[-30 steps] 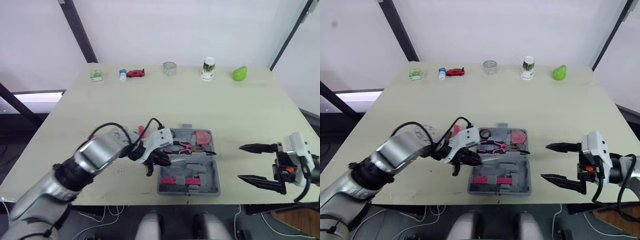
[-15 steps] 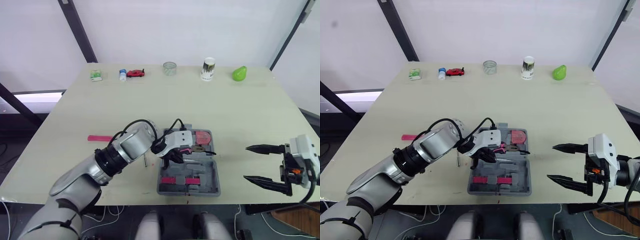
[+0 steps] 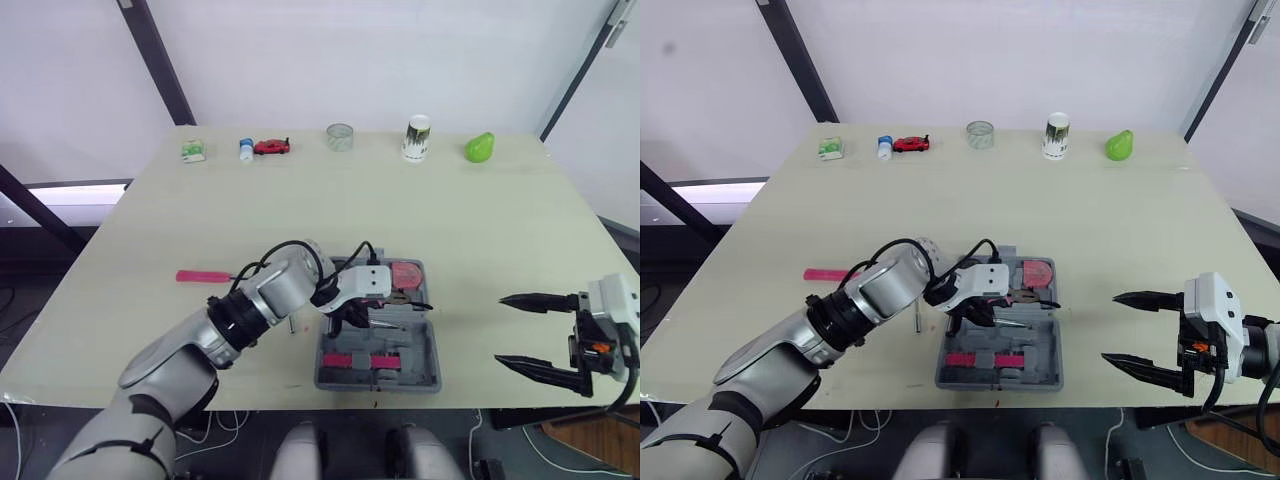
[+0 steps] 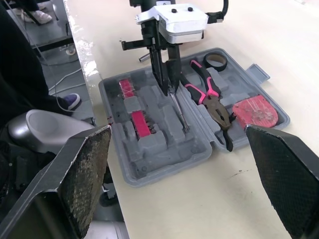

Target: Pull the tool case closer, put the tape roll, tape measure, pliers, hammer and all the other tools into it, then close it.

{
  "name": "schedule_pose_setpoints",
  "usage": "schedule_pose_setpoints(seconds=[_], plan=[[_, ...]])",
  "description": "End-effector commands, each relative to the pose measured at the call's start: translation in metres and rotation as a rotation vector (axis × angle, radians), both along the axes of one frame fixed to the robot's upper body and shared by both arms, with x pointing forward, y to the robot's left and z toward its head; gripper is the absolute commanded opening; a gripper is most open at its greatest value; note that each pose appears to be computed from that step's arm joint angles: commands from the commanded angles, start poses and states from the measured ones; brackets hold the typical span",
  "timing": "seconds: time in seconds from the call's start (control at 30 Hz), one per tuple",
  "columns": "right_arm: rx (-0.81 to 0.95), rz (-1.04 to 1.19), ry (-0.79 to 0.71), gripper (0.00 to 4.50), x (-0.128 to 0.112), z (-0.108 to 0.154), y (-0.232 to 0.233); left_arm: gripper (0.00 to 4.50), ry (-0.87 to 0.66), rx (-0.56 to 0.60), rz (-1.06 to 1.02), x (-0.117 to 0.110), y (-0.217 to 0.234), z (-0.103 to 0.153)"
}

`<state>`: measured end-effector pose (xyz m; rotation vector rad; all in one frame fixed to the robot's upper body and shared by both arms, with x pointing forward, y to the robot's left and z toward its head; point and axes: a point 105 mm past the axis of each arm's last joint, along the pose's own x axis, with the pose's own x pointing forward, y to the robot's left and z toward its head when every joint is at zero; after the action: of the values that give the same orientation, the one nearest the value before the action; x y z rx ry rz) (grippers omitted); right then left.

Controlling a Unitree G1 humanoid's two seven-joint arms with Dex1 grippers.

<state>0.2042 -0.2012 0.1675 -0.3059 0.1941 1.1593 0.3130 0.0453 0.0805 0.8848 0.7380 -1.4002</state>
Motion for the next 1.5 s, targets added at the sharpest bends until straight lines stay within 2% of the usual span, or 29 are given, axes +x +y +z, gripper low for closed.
schedule_pose_setpoints(seconds=[0.03, 0.6, 0.67, 0.77, 0.93, 1.03, 1.13, 1.23, 1.4, 1.5], plan=[[-0.022, 0.003, -0.049, 4.50, 0.001, 0.010, -0.003, 0.04, -0.025, 0.002, -0.032, 0.002, -0.004, 0.004], [-0.022, 0.011, -0.044, 4.50, -0.002, 0.009, 0.000, 0.04, -0.042, 0.020, -0.050, 0.002, -0.006, -0.001], [-0.021, 0.012, -0.043, 4.50, -0.002, 0.008, 0.001, 1.06, -0.059, 0.018, -0.048, 0.004, -0.006, 0.000], [-0.017, 0.014, -0.043, 4.50, -0.002, 0.008, 0.002, 2.18, -0.101, 0.011, -0.063, 0.006, -0.006, 0.007], [-0.010, 0.017, -0.042, 4.50, -0.001, 0.006, 0.004, 2.18, -0.133, -0.006, -0.075, 0.008, -0.003, 0.020], [-0.006, 0.018, -0.044, 4.50, -0.001, 0.006, 0.005, 2.18, -0.135, -0.071, -0.065, 0.009, -0.003, 0.034], [-0.005, 0.017, -0.045, 4.50, -0.001, 0.006, 0.005, 2.18, -0.132, -0.175, -0.058, 0.007, 0.000, 0.043], [-0.002, 0.013, -0.047, 4.50, -0.002, 0.005, 0.005, 2.18, -0.098, -0.381, -0.053, 0.001, 0.003, 0.051], [0.008, 0.008, -0.046, 4.50, -0.002, 0.003, 0.006, 2.18, -0.038, -0.541, 0.057, 0.002, 0.022, 0.041], [0.018, 0.011, -0.042, 4.50, -0.001, 0.002, 0.008, 1.42, -0.044, -0.560, 0.043, -0.003, 0.023, 0.025]])
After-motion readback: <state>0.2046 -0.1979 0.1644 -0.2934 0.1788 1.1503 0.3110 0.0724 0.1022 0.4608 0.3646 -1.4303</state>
